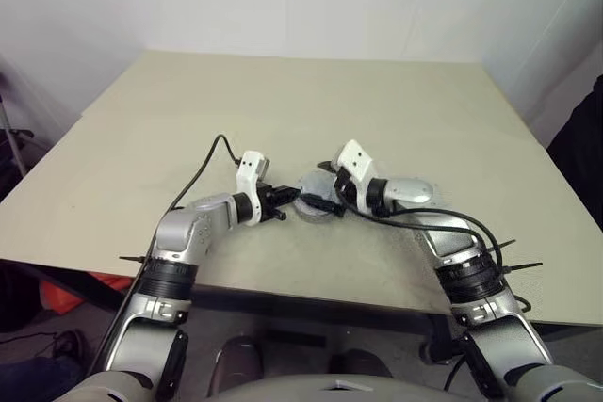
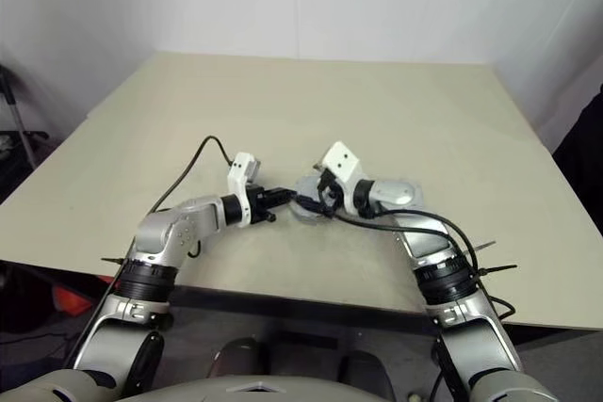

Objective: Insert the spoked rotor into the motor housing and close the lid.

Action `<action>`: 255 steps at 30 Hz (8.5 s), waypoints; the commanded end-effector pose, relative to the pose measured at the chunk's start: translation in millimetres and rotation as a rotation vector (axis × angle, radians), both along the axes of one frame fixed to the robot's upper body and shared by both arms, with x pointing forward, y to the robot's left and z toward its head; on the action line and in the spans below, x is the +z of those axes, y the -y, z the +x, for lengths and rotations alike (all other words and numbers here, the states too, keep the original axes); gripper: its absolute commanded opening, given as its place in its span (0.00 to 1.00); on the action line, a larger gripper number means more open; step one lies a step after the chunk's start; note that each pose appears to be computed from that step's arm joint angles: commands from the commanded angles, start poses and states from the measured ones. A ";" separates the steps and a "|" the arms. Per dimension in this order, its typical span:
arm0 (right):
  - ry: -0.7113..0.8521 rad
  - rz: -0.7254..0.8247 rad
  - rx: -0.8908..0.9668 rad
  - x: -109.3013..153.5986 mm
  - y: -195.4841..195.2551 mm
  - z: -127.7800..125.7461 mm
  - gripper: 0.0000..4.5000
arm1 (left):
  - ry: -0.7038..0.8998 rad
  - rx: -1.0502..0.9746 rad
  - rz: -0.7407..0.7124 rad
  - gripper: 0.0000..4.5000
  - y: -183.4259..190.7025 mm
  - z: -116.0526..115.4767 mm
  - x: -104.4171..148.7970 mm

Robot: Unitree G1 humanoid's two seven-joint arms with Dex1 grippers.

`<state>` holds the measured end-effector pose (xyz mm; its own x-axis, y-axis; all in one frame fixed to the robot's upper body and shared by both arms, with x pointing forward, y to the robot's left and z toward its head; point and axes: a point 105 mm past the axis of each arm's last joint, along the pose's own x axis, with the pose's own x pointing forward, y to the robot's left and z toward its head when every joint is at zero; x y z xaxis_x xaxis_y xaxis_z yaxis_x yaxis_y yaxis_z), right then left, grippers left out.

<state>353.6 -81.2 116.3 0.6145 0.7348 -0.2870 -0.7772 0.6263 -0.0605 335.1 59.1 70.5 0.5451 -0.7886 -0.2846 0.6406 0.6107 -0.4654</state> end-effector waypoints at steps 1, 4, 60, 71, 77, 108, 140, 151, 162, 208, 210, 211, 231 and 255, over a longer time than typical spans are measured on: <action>-0.116 0.104 -0.206 9.4 28.6 18.4 0.99 | -0.038 -0.041 0.010 0.10 7.0 -9.0 -8.9; -0.338 0.261 -0.317 7.8 44.6 18.4 0.99 | -0.036 -0.038 0.010 0.10 6.1 -8.6 -8.3; -0.950 0.540 -0.212 -48.8 -27.2 -0.4 0.50 | 0.013 0.060 0.077 0.10 -16.7 4.8 -11.1; -0.955 0.591 -0.268 -46.1 -18.7 8.6 0.50 | 0.059 0.128 -0.024 0.10 -26.4 16.8 9.3; -0.961 0.628 -0.291 -44.1 -17.0 12.2 0.50 | 0.067 0.255 -0.261 0.10 -48.9 25.1 37.2; -0.892 1.033 -0.185 75.7 -34.1 56.3 0.50 | -0.064 0.465 -0.831 0.45 -117.1 -4.5 53.1; -0.896 0.935 -0.053 90.4 -65.3 25.3 0.50 | -0.250 0.195 -1.127 0.96 -57.4 23.5 82.9; -0.883 0.932 -0.067 86.5 -65.8 26.4 0.50 | -0.256 0.223 -1.124 0.51 -60.8 22.3 75.7; -0.823 0.923 -0.103 83.4 -60.2 29.5 0.94 | -0.260 0.288 -1.101 0.51 -67.2 25.0 67.5; -0.759 0.804 -0.354 44.7 -27.1 60.9 1.00 | 0.240 1.348 -0.690 0.99 -326.6 16.6 70.8; -0.752 0.799 -0.358 45.5 -26.3 63.8 1.00 | 0.270 1.352 -0.654 0.99 -335.8 14.9 80.2; -0.747 0.796 -0.358 45.8 -26.2 64.7 1.00 | 0.282 1.355 -0.631 0.99 -339.3 14.5 83.6; 0.173 -0.020 -0.015 35.8 69.5 34.6 1.00 | 0.643 0.235 0.222 0.99 -126.0 28.0 98.3; 0.197 -0.044 -0.078 24.5 78.2 28.7 1.00 | 0.606 0.173 0.125 0.99 -79.1 41.0 84.9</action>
<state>379.3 -162.6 118.0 0.7046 0.6622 -0.2548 -0.7077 0.6818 -0.1852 376.8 137.2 134.3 0.7565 -0.6530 -0.0355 0.6535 0.7570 0.0026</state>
